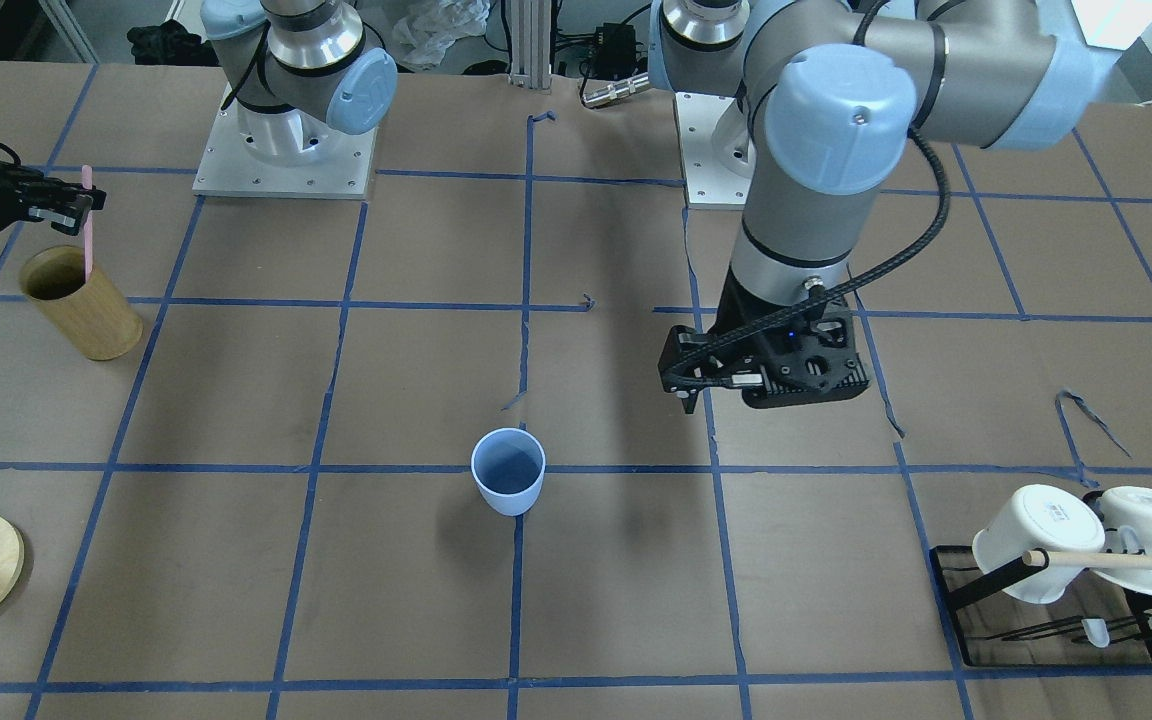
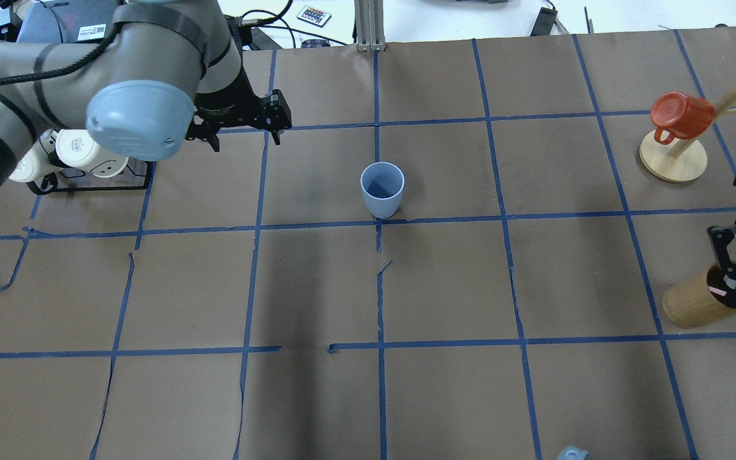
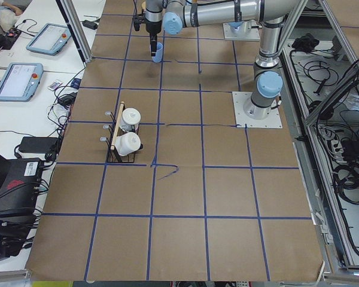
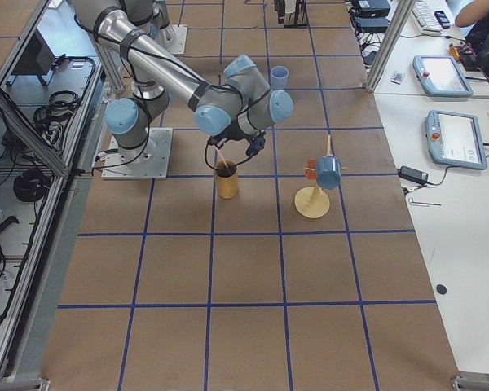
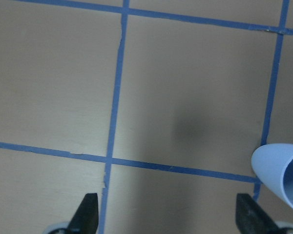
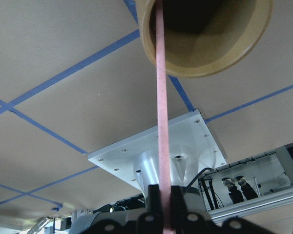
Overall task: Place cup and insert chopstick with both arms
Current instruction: 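Pull the pink stick up out of the wooden holder with the right gripper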
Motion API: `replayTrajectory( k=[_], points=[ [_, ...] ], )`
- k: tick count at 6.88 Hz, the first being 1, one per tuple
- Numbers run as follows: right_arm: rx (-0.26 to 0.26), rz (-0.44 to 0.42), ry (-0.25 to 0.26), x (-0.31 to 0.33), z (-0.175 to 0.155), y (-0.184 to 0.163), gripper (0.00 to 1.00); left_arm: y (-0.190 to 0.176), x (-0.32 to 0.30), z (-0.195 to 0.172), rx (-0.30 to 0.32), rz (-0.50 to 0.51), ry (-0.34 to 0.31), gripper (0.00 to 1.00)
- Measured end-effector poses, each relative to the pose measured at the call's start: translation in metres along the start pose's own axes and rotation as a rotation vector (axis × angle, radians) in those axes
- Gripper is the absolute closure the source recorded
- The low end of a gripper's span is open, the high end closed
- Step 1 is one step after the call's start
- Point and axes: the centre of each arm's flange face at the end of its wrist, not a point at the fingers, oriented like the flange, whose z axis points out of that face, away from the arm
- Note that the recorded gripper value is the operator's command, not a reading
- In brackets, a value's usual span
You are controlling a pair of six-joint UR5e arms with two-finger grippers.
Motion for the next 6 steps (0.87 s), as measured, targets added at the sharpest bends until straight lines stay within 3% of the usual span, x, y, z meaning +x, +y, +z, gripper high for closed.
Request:
replayTrajectory(
  k=[4, 6],
  points=[
    [-0.089, -0.012, -0.057, 0.004, -0.061, 0.055, 0.88, 0.003, -0.045, -0.031, 0.003, 0.029, -0.002, 0.00],
    [-0.127, -0.016, -0.130, -0.001, -0.092, 0.091, 0.88, 0.002, -0.048, -0.032, 0.005, 0.025, -0.003, 0.00]
  ],
)
